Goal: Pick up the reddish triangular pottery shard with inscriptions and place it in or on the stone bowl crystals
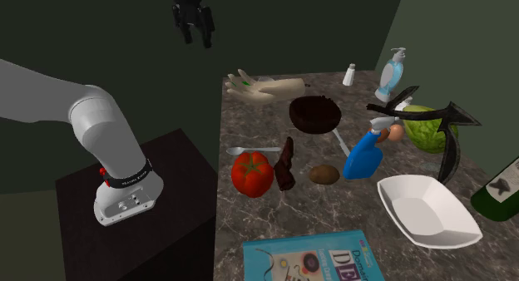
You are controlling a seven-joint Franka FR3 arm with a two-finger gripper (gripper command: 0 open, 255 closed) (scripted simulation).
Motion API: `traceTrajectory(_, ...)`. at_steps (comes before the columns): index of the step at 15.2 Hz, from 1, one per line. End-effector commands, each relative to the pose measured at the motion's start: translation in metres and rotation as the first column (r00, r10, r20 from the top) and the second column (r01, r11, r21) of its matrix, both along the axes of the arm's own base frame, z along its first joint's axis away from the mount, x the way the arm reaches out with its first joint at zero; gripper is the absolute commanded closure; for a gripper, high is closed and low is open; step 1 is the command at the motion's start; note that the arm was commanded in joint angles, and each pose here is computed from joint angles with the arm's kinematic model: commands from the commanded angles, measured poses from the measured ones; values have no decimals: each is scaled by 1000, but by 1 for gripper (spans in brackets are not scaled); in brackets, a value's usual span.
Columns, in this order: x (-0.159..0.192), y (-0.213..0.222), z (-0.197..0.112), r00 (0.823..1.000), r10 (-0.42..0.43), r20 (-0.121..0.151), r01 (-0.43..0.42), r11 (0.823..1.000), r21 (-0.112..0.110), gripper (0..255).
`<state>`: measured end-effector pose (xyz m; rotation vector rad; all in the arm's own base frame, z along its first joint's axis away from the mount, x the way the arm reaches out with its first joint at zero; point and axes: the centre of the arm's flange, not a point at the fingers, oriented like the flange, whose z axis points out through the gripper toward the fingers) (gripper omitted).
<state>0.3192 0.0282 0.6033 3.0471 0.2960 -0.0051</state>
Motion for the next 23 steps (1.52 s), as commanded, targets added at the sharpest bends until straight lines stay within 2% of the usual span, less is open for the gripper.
traceTrajectory(1, 0, 0, 0, 1000, 0, 0, 0, 1000, 0, 0)
traceTrajectory(6, -10, -64, -29, 996, 92, 17, -92, 995, 30, 0)
traceTrajectory(12, -14, -139, -67, 979, 200, 41, -202, 977, 63, 0)
traceTrajectory(17, -10, -202, -101, 956, 287, 64, -292, 952, 89, 0)
traceTrajectory(23, 2, -274, -143, 917, 388, 95, -397, 910, 117, 0)
